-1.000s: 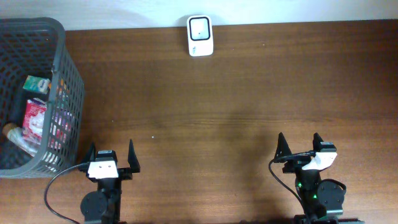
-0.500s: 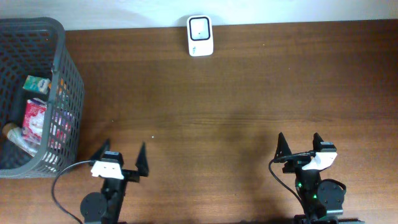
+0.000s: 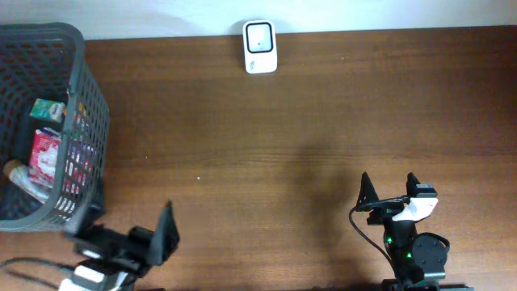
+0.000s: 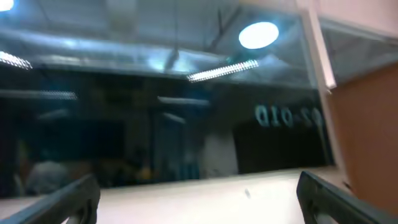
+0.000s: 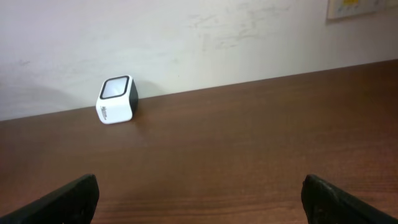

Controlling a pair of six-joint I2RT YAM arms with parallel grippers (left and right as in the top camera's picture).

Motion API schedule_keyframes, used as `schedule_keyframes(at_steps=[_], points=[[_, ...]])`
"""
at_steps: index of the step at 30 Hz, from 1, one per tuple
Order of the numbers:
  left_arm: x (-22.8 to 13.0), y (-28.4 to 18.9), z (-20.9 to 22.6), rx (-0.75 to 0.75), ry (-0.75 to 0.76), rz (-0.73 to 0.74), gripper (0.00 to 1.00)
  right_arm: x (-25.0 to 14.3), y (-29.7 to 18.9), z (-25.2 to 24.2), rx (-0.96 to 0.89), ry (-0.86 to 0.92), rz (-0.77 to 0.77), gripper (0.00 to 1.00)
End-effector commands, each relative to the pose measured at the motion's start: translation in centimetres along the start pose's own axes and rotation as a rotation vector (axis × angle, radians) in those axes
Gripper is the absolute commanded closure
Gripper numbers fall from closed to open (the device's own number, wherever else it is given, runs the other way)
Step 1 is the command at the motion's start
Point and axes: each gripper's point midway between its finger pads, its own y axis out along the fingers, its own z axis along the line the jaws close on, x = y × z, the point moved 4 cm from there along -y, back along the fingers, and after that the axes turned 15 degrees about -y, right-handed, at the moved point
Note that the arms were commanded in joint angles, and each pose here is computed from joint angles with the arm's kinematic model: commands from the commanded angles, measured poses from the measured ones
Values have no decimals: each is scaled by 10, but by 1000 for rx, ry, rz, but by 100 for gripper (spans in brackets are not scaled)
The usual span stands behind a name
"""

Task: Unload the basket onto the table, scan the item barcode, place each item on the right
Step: 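Reach the left gripper into the basket and grasp the purple-red tissue pack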

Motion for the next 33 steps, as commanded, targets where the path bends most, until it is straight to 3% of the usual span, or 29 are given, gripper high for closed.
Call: schedule_keyframes(at_steps=[1, 7, 10, 12, 16, 21, 23, 26, 33], points=[[42, 32, 1, 74, 105, -8, 1, -3, 0, -2, -15, 4, 10, 1], [73, 95, 35, 332, 63, 156, 1, -3, 0, -2, -15, 4, 10, 1], [69, 137, 51, 411, 44, 400, 1, -3, 0, -2, -15, 4, 10, 1], [51, 139, 66, 485, 31, 506, 1, -3, 0, -2, -15, 4, 10, 1], [47, 154, 93, 595, 91, 516, 1, -3, 0, -2, -15, 4, 10, 1], [97, 174, 156, 931, 148, 572, 1, -3, 0, -2, -15, 4, 10, 1], [106, 174, 189, 1071, 48, 536, 1, -3, 0, -2, -15, 4, 10, 1], [100, 164, 238, 1190, 49, 544, 1, -3, 0, -2, -15, 4, 10, 1], [43, 119, 313, 1385, -28, 751, 1, -3, 0, -2, -15, 4, 10, 2]])
